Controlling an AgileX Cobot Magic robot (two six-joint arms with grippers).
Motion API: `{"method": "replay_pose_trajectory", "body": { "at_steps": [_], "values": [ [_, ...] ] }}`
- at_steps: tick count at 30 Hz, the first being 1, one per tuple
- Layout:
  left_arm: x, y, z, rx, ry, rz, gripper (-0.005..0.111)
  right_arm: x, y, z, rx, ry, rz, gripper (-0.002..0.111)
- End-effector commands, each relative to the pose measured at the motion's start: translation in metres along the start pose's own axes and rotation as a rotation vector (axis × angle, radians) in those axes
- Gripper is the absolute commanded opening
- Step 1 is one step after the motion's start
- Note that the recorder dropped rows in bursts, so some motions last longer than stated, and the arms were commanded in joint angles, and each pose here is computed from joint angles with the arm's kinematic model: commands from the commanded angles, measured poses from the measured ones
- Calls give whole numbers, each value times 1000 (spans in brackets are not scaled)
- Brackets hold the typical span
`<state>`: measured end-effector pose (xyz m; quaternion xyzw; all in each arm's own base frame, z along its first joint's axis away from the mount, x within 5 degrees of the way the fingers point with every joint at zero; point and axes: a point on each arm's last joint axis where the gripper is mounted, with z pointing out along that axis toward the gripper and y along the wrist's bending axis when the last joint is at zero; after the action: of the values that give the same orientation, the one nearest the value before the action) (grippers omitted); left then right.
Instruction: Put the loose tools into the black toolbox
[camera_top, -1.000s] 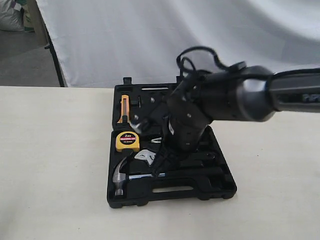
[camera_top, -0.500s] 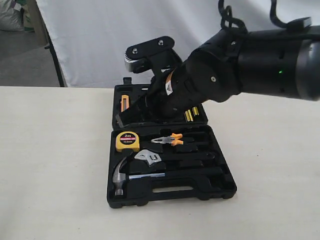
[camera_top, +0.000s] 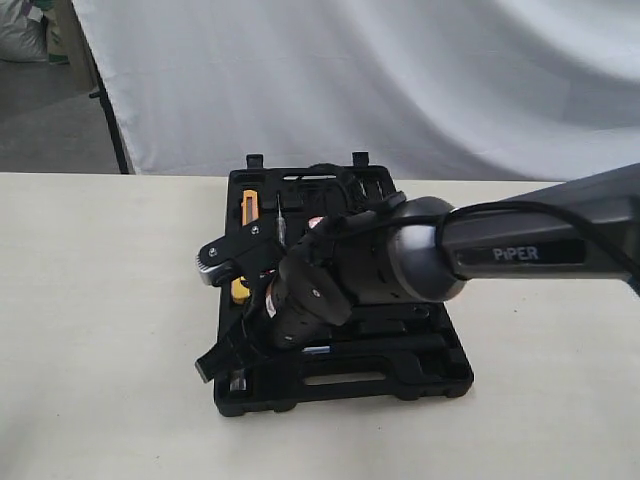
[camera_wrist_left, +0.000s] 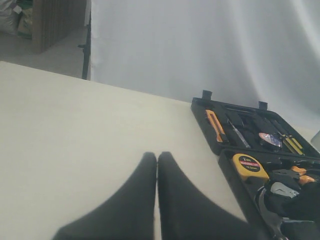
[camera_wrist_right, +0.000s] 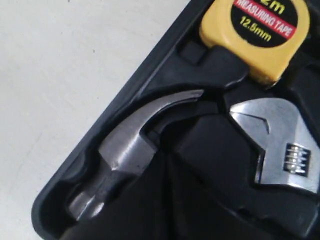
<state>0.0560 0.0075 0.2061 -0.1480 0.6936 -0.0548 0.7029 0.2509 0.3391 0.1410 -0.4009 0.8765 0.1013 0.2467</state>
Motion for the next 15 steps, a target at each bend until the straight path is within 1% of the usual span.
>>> {"method": "replay_pose_trajectory", "body": {
  "at_steps": [1, 4, 8, 15],
  "values": [
    [-2, 1, 0, -21, -20, 0, 1, 9, 3, 13, 6, 61, -3, 0],
    [-2, 1, 0, -21, -20, 0, 1, 11, 3, 14, 6, 67, -3, 0],
    [-2, 1, 0, -21, -20, 0, 1, 5, 3, 4, 5, 40, -3, 0],
    [-2, 1, 0, -21, -20, 0, 1, -16, 1, -44, 1, -67, 4, 0]
  ]
}}
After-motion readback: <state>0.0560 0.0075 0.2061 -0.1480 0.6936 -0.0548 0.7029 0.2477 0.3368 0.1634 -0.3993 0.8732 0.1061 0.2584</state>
